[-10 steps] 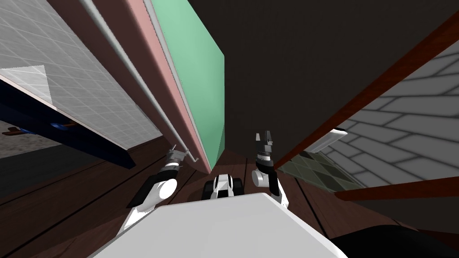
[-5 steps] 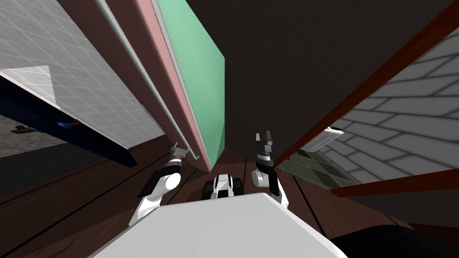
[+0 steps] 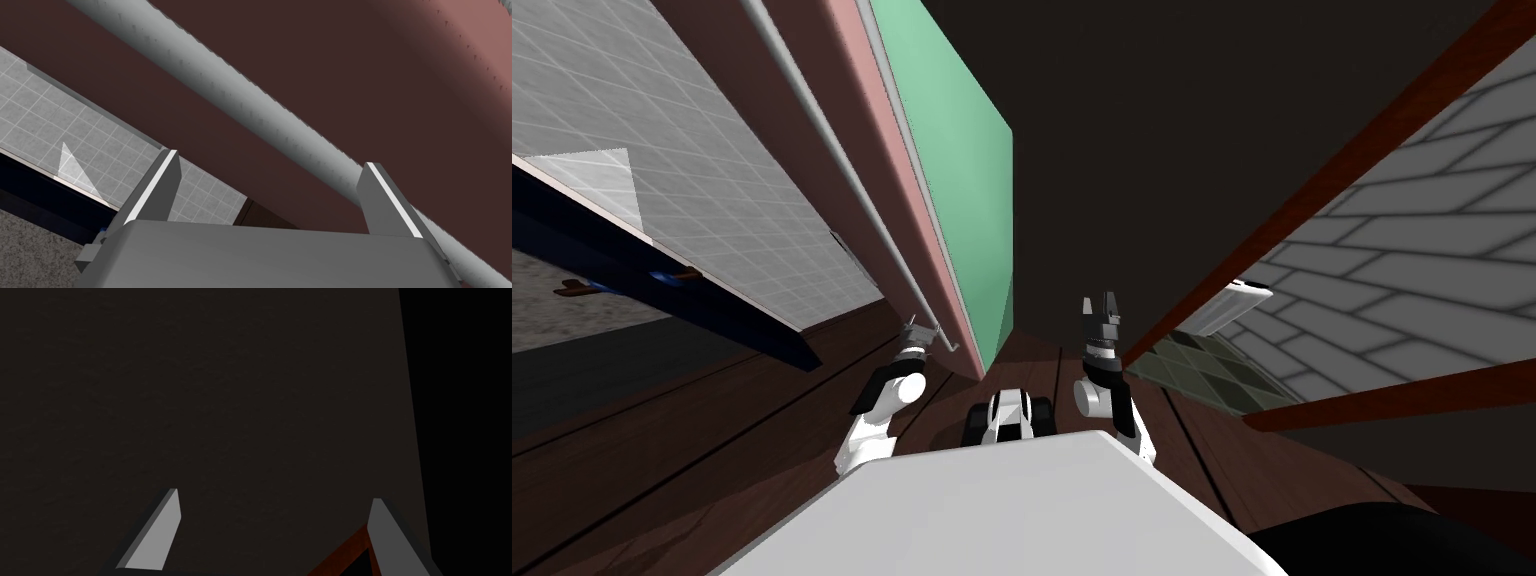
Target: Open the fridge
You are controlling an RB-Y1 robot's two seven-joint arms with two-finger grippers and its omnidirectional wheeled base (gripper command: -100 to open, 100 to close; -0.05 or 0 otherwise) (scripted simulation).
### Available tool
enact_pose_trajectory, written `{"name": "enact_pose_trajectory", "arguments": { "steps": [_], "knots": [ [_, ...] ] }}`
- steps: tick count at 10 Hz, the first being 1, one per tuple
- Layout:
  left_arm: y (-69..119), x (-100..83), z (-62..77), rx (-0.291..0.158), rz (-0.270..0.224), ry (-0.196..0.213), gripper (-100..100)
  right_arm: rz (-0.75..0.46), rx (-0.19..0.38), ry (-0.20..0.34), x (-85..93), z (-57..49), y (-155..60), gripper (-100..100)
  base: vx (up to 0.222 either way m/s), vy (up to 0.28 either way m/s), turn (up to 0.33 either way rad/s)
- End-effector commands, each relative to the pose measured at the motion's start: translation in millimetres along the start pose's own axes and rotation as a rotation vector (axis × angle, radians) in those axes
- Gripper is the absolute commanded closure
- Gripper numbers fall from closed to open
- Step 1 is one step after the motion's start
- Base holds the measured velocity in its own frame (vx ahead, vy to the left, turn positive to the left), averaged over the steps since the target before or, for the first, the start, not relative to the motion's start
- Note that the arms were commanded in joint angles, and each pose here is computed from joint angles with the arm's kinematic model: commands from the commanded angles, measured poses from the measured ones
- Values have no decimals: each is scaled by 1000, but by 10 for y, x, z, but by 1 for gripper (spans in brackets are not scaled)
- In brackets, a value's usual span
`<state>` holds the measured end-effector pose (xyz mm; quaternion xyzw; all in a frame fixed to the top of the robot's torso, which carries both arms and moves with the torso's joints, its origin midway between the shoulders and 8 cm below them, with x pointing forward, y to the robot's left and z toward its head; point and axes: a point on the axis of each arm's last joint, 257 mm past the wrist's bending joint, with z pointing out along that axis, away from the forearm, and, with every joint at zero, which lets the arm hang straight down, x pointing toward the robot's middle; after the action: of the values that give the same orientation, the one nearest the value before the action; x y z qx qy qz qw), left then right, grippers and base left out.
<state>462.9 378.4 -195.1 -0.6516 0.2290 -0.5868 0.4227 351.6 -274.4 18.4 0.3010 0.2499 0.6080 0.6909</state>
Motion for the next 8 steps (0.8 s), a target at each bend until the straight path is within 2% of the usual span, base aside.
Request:
{"name": "enact_pose_trajectory", "arguments": {
  "steps": [1, 2, 5, 6, 7, 8],
  "knots": [
    [226, -67, 81, -38, -12, -16, -100, 0, 0, 0, 0, 0, 0, 0, 6, 1, 7],
    [48, -76, 219, 20, 12, -10, -100, 0, 0, 0, 0, 0, 0, 0, -77, -11, -30],
    [241, 30, 431, -9, -12, 0, -100, 0, 0, 0, 0, 0, 0, 0, -81, 15, -4],
    [367, -63, 417, -33, -12, -19, -100, 0, 0, 0, 0, 0, 0, 0, 2, 11, 5],
    [136, -55, 548, 33, 11, -12, -100, 0, 0, 0, 0, 0, 0, 0, -108, 22, -47],
    [211, -37, 605, 20, 4, -12, -100, 0, 0, 0, 0, 0, 1, 0, -131, 18, -42]
  ]
}}
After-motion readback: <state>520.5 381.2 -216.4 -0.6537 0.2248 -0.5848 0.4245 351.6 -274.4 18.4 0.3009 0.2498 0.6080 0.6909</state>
